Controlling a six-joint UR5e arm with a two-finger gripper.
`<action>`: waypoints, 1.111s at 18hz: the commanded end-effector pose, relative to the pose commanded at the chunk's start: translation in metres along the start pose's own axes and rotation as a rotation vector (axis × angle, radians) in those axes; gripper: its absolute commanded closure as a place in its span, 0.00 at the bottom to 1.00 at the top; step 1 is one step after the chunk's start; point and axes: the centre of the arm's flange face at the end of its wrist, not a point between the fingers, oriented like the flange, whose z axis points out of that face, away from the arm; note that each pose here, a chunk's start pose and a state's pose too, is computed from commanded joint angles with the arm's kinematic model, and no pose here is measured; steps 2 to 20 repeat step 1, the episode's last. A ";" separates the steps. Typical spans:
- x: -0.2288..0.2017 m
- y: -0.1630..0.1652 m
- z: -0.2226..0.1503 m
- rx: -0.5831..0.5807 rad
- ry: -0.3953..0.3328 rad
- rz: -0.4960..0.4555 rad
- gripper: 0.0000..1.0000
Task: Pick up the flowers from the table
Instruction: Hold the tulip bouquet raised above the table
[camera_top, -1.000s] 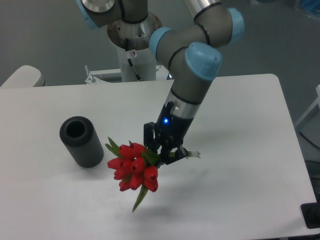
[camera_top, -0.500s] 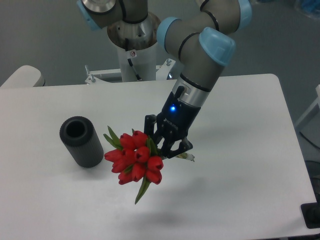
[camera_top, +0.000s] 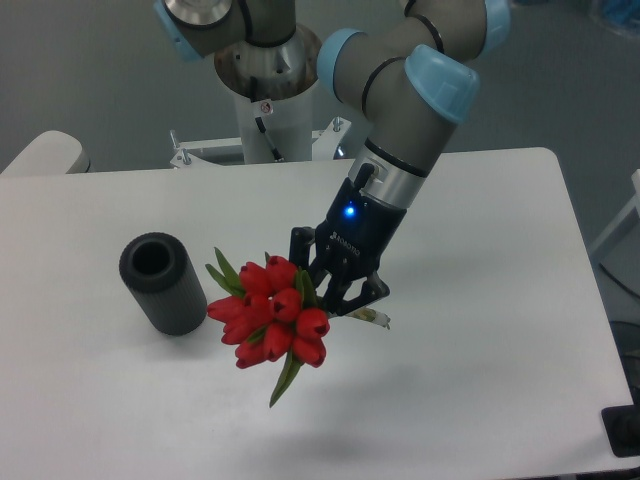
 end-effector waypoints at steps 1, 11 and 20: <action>0.001 -0.001 0.001 0.002 0.002 0.000 0.82; 0.001 -0.001 0.001 0.002 0.002 0.000 0.82; 0.001 -0.001 0.001 0.002 0.002 0.000 0.82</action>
